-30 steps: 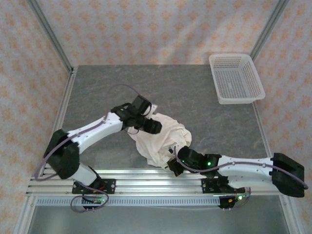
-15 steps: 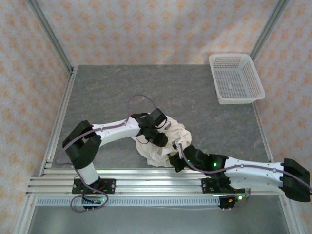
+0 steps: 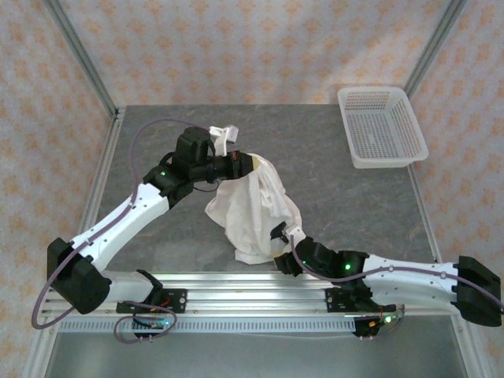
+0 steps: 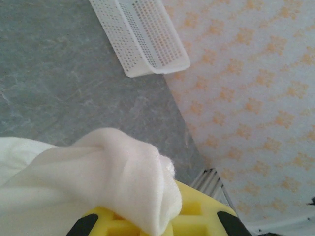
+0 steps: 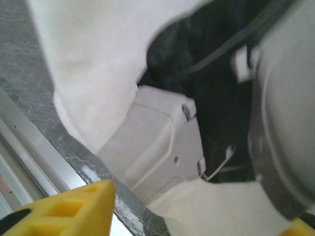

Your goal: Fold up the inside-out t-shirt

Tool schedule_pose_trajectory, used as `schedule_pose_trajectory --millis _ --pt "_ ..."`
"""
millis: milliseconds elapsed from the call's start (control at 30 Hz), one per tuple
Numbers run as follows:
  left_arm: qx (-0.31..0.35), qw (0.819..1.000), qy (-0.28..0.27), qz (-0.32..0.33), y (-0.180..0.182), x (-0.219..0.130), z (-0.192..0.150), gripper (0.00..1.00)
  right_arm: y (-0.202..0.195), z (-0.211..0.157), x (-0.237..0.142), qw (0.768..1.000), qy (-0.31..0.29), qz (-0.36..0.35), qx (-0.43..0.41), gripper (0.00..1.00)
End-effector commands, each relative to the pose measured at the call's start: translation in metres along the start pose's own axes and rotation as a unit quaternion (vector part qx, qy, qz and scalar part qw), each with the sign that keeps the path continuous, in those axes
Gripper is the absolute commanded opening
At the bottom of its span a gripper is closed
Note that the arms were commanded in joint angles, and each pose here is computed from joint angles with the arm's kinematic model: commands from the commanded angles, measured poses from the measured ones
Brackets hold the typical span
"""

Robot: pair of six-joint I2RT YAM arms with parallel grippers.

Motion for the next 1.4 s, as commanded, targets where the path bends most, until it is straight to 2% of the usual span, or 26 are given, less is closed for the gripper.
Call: schedule_pose_trajectory --millis 0,133,233,300,367,433,633,700,767,800,833,933,1000,1100,1267,1367 --pt "-0.017 0.999 0.032 0.001 0.008 0.003 -0.016 0.00 0.009 0.045 -0.034 0.996 -0.075 -0.010 -0.050 0.58" --pt "-0.025 0.999 0.029 -0.003 0.010 0.003 -0.021 0.00 0.014 0.098 -0.063 0.976 -0.195 -0.049 -0.084 0.72" --pt "-0.021 0.999 0.028 -0.002 0.008 0.001 -0.020 0.00 0.011 0.135 -0.064 0.960 -0.240 -0.100 -0.100 0.76" --pt "-0.018 0.999 0.028 -0.002 0.006 -0.001 -0.019 0.00 0.002 0.157 -0.057 0.958 -0.241 -0.131 -0.082 0.75" --pt "-0.013 0.999 0.030 -0.002 0.004 -0.003 -0.019 0.00 -0.007 0.175 -0.048 0.960 -0.233 -0.147 -0.055 0.69" --pt "-0.009 0.999 0.030 0.000 0.003 -0.006 -0.020 0.00 -0.004 0.184 -0.032 0.969 -0.216 -0.111 -0.054 0.63" --pt "-0.002 1.000 0.025 0.009 0.002 -0.013 -0.021 0.00 0.024 0.192 0.006 0.983 -0.170 0.013 -0.060 0.56" --pt "-0.001 1.000 0.021 0.015 0.003 -0.015 -0.020 0.00 0.028 0.191 0.015 0.986 -0.155 0.028 -0.054 0.47" --pt "0.002 1.000 0.020 0.017 0.003 -0.016 -0.020 0.00 0.027 0.192 0.018 0.987 -0.155 0.027 -0.044 0.24" --pt "0.004 1.000 0.019 0.022 0.003 -0.017 -0.020 0.00 0.024 0.194 0.017 0.987 -0.158 0.020 -0.036 0.09" --pt "0.006 0.999 0.020 0.038 0.006 -0.018 -0.021 0.00 0.021 0.194 0.014 0.987 -0.159 0.014 -0.028 0.00" --pt "-0.004 0.991 0.018 0.132 0.033 -0.030 -0.022 0.00 0.024 0.199 -0.011 0.982 -0.184 0.040 -0.015 0.00" --pt "-0.032 0.981 0.011 0.189 0.064 -0.042 -0.023 0.06 0.029 0.198 -0.035 0.973 -0.216 0.086 -0.015 0.00" --pt "-0.078 0.975 0.002 0.208 0.101 -0.047 -0.027 0.16 0.023 0.194 -0.061 0.960 -0.254 0.113 0.013 0.00" --pt "-0.087 0.977 0.011 0.195 0.115 -0.039 -0.036 0.34 0.009 0.192 -0.076 0.949 -0.289 0.112 0.054 0.00" --pt "-0.053 0.983 0.006 0.175 0.106 -0.044 -0.035 0.44 0.007 0.193 -0.076 0.947 -0.294 0.117 0.059 0.00"
Point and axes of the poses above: each hand's point on the last joint's axis, 136 mm out from that joint toward the fingers, its own x axis out along the fingers, its own y axis along the line the jaws close on, z = x × y, the point moved 6 cm from there along -x, back along the fingers, and after that the axes turned 6 degrees about x, right-handed, at the moved point
